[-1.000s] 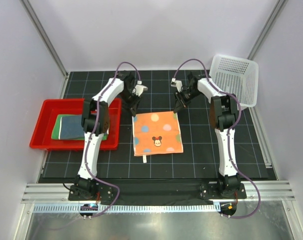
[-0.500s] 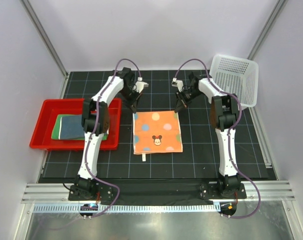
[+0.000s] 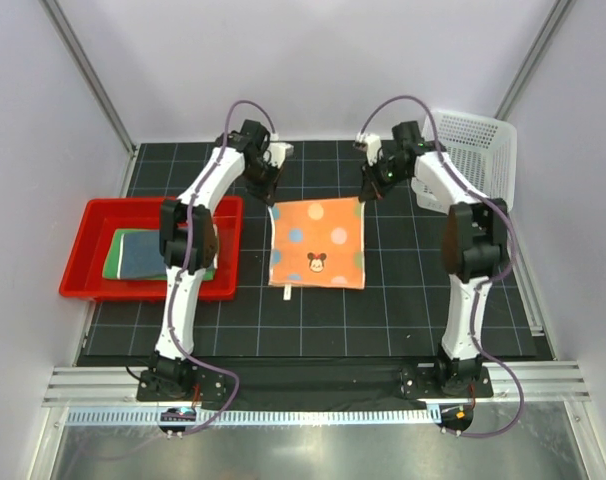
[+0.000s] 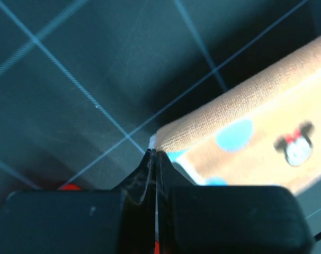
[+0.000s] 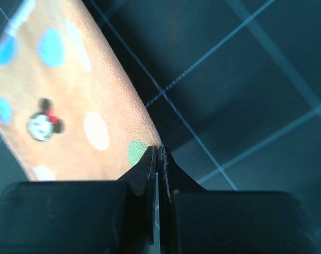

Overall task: Fold and stack the towels
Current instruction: Fold the towel

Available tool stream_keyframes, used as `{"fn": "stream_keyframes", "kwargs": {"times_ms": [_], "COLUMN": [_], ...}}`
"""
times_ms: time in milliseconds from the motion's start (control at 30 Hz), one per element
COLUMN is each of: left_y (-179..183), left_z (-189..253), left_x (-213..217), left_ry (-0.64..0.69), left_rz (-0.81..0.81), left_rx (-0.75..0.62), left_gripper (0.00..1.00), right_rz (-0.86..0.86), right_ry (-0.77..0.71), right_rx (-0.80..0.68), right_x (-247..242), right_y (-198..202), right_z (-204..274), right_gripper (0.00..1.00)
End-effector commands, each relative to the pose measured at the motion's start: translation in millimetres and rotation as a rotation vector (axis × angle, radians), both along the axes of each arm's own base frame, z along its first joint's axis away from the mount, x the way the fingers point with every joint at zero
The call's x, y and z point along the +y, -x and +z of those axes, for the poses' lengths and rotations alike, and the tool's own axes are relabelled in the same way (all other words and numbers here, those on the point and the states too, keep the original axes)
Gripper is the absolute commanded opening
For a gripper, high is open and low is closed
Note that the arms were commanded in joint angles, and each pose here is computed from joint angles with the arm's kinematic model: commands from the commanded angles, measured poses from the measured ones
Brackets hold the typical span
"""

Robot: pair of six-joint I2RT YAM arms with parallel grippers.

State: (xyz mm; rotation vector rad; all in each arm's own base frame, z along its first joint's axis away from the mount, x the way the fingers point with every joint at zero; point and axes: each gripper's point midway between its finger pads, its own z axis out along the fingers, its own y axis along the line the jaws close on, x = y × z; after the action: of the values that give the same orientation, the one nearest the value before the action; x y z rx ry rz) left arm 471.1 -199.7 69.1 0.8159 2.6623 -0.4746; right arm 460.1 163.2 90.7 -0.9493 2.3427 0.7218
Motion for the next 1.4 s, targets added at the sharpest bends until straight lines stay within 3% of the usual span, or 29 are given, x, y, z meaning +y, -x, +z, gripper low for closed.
{"fn": "stream_keyframes", "kwargs": {"times_ms": [0, 233, 367, 633, 800, 1033, 1167, 1367], "left_y": [-22, 2, 40, 140, 168, 128, 81, 6], "left_z": [115, 197, 232, 247, 242, 163, 109, 65], "left_x": [-7, -1, -4, -29, -28, -46, -56, -51], "left_ry": [0.121, 0.134, 0.159, 0.119, 0.129, 0.007, -0.017, 0.004], "left_rz": [0.065, 0.092, 0.064, -0.042, -0.015, -0.036, -0.018, 0.055], "left_rx": [-0.282, -0.459, -0.504, -0.506, -0.463, -0.331, -0.273, -0.198], "left_gripper": [0.00, 0.00, 0.00, 0.00, 0.00, 0.00, 0.00, 0.00], "right_rz": [-0.102, -0.143, -0.154, -0.182, -0.218, -0.275, -0.248, -0.267], "right_ry": [-0.013, -0.062, -0.089, -0.166, -0.196, -0.156, -0.138, -0.108], "right_rx": [-0.336, -0.530, -0.594, -0.595, -0.572, -0.375, -0.312, -0.219], "right_x": [-16, -23, -28, -32, -36, -31, -23, -25], "right_y": [-29, 12, 55, 149, 186, 136, 98, 18], "right_z": [108, 199, 240, 253, 247, 155, 104, 46], "right_gripper": [0.01, 0.01, 0.01, 0.01, 0.01, 0.01, 0.01, 0.01]}}
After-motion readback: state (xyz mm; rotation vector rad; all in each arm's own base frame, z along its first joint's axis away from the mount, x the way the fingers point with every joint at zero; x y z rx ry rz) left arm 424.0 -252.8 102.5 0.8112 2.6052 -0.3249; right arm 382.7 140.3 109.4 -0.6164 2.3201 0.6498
